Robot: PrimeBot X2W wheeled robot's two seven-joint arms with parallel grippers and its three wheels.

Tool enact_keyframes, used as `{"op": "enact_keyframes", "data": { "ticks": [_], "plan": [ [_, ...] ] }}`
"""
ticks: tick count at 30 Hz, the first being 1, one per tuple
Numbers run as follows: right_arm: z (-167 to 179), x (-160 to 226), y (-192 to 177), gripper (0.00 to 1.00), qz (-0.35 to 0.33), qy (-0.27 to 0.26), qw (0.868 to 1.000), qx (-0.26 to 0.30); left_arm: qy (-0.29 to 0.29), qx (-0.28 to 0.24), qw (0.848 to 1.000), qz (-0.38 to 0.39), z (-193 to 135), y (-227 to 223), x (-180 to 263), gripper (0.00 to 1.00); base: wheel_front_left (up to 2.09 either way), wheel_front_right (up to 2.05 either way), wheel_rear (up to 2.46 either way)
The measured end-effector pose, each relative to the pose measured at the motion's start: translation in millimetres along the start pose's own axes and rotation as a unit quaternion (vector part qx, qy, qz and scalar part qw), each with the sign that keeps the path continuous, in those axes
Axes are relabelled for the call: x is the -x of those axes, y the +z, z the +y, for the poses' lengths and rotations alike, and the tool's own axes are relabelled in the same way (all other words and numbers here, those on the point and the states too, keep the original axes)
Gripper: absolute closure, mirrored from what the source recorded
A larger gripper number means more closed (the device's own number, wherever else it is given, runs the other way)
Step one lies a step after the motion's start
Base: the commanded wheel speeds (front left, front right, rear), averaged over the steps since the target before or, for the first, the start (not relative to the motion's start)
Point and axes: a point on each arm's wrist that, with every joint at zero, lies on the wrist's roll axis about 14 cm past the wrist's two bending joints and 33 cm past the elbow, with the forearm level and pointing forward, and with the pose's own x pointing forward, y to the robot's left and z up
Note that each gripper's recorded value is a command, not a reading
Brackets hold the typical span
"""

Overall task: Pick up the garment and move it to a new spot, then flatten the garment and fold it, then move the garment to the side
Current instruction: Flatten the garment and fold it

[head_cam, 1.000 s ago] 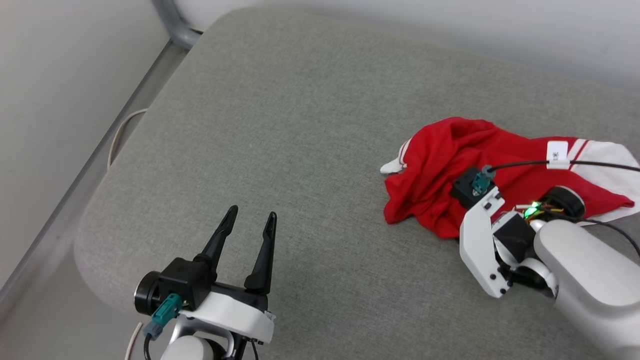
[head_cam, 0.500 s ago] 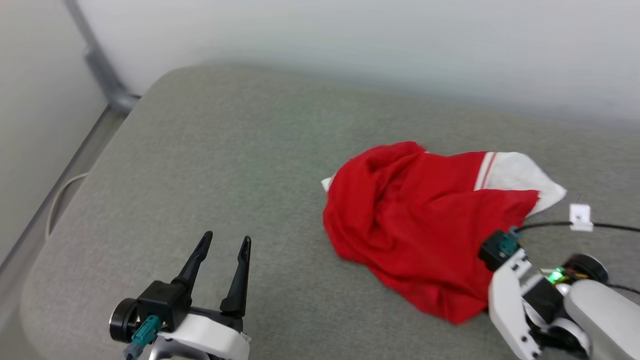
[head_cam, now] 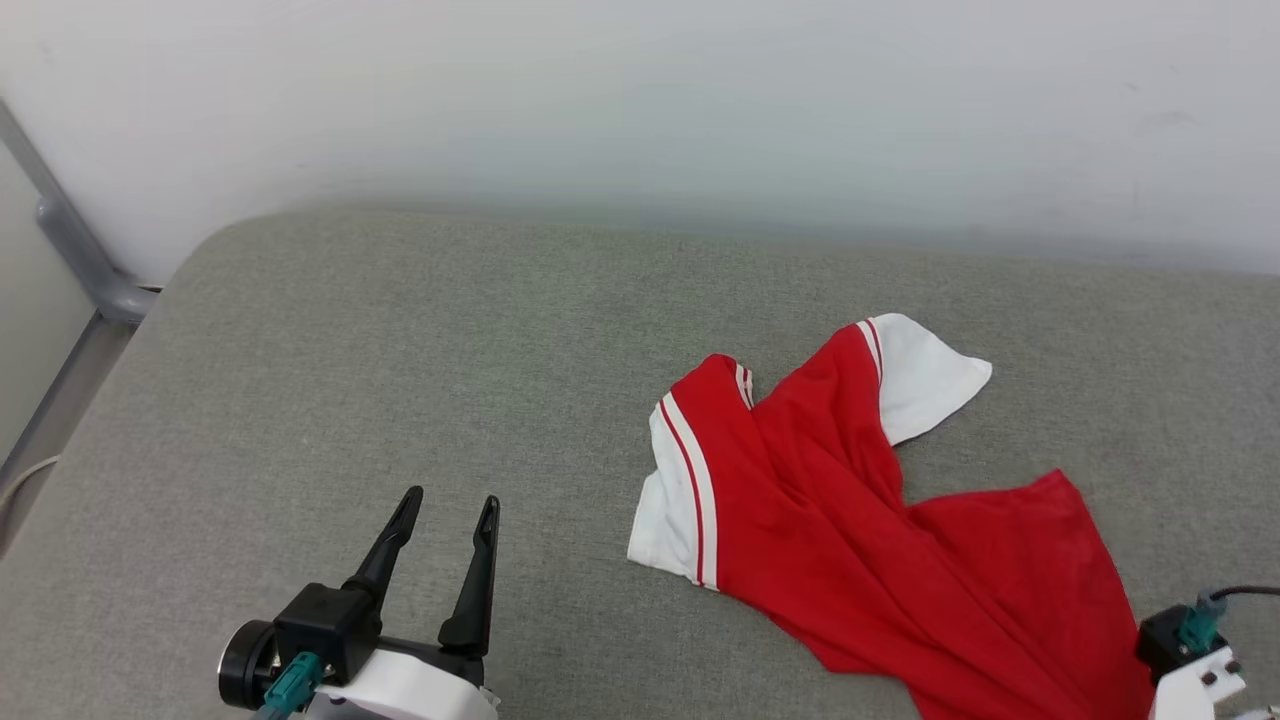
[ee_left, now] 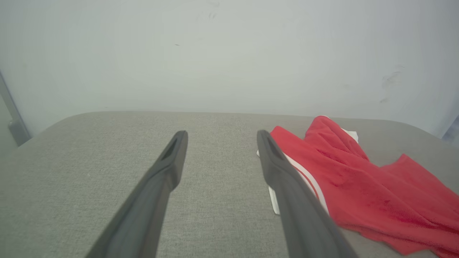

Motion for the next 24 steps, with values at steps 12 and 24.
{"op": "enact_keyframes", "data": {
  "ticks": [12,24],
  "plan": [
    [21.2,13.7,3.0,0.00,-0.098,0.003,0.993,-0.069,-0.033,0.003,0.999,0.011,-18.7,-8.8,-12.4,0.00,0.00,0.00,0.00],
    [0.0,118.5,144.1,0.00,-0.495,-0.062,0.865,-0.063,-0.061,0.011,0.998,0.004,-36.5,-5.5,-23.0,0.00,0.00,0.00,0.00]
  ]
}}
